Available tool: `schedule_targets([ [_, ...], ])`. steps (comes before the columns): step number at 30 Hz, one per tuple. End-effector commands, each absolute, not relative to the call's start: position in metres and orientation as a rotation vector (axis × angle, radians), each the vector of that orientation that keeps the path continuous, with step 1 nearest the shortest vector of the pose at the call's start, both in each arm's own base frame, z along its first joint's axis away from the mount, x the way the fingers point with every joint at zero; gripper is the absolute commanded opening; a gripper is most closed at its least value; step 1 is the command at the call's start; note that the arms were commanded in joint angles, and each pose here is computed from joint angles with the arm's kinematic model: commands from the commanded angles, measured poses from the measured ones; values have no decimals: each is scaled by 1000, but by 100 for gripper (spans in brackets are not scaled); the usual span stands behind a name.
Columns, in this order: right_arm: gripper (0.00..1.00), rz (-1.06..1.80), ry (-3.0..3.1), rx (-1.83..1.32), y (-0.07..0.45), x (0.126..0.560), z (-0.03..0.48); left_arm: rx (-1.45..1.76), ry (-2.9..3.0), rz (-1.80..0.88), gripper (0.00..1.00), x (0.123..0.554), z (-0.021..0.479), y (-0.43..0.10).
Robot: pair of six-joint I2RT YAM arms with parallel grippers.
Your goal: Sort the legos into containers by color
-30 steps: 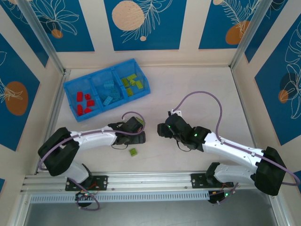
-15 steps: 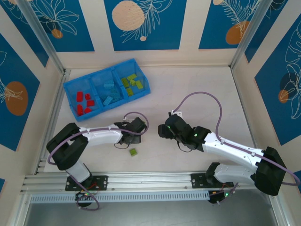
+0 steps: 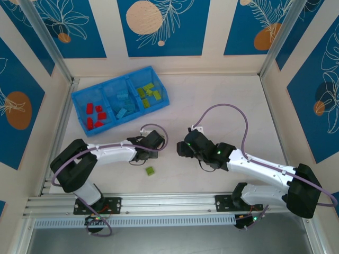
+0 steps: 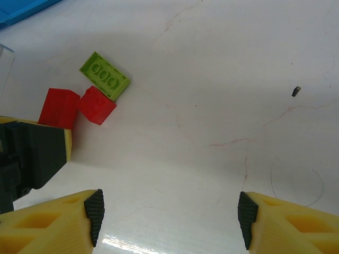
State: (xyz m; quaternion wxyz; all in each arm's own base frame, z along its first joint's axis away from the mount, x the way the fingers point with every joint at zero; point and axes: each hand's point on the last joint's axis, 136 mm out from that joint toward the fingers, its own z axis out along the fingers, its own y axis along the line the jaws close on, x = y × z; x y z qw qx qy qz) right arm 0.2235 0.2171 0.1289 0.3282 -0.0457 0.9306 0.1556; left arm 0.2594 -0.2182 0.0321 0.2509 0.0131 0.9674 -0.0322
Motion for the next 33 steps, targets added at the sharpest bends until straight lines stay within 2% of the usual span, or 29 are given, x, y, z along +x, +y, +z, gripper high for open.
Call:
schedule_targets([
  [1,70,401,2426,-102,218,225,136,15,2588,-71,33,265,48,-210],
  [7,70,405,2420,-107,221,223,138,-34,2466,-42,32,271,101,-179],
  [15,70,417,2403,-132,226,225,143,-429,2245,-97,31,333,178,-54],
  [19,70,421,2402,-149,229,224,148,-671,2256,-48,32,367,175,13],
  [22,70,403,2402,-154,227,224,152,-770,2259,-28,34,392,166,41],
  [24,71,400,2391,-154,226,225,158,-784,2268,14,39,407,165,51],
  [28,84,430,2349,-166,231,230,168,-837,2277,30,59,419,167,61],
  [30,88,430,2342,-172,233,233,169,-846,2261,16,64,416,174,61],
  [33,89,441,2341,-206,242,240,170,-827,2234,0,65,401,193,54],
])
